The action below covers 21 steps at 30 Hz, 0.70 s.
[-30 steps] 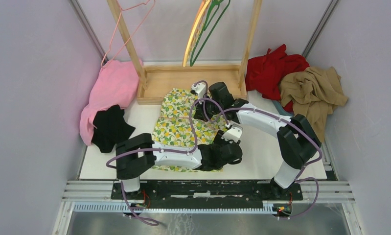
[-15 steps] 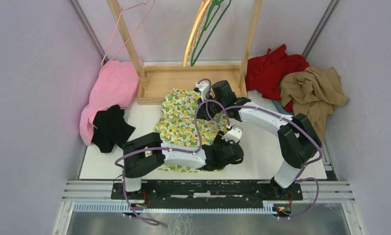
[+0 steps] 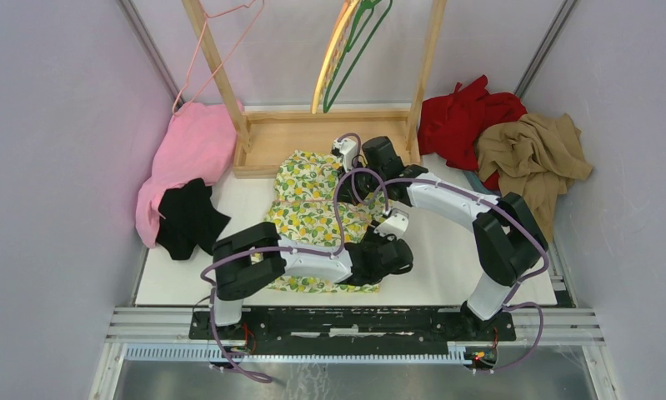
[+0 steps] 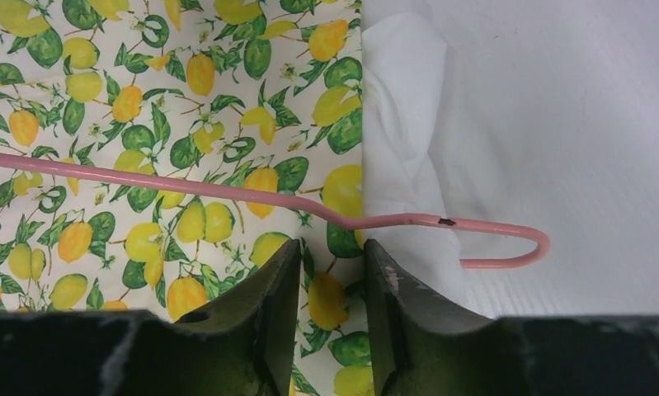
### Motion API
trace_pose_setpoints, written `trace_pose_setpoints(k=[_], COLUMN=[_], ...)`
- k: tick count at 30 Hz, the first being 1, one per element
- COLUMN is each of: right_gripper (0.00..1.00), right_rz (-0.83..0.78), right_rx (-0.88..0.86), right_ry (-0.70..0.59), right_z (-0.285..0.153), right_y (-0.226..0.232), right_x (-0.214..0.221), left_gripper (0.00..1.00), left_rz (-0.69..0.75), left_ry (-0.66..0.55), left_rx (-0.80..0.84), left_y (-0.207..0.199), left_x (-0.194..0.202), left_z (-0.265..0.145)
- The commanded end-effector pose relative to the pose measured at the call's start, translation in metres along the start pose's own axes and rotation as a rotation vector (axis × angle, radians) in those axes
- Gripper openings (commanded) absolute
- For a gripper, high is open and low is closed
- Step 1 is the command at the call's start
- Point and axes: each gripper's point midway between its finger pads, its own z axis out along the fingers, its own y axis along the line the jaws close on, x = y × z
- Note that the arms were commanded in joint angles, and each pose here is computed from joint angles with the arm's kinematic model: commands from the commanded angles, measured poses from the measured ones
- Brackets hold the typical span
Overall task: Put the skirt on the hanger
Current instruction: Hang the skirt on the hanger.
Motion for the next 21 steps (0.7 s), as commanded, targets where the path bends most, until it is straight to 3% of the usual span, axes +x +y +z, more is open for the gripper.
trace_pose_setpoints(k=[1, 4, 10, 21], right_gripper=[0.01, 0.01, 0.01, 0.01], right_rz=[0.002, 0.004, 0.007, 0.015], right_rx=[-0.033, -0.031, -0.029, -0.015], right_ry=[-0.017, -0.014, -0.012, -0.009], right_z=[0.000, 0.001, 0.002, -0.011], right_y=[0.007, 0.006, 0.005, 0.009], right_x=[-0.008, -0.007, -0.007, -0.020], left_gripper=[0.35, 0.27, 0.20, 0.20], left_rz=[-0.050, -0.058, -0.071, -0.089], left_ry=[0.008, -0.002, -0.018, -0.036], left_rx=[-0.027, -0.035, -0.083, -0.215], left_y=[0.009, 0.014, 0.032, 0.090], left_x=[0.000, -0.008, -0.021, -0.045], left_z=[0.005, 0.000, -0.007, -0.030])
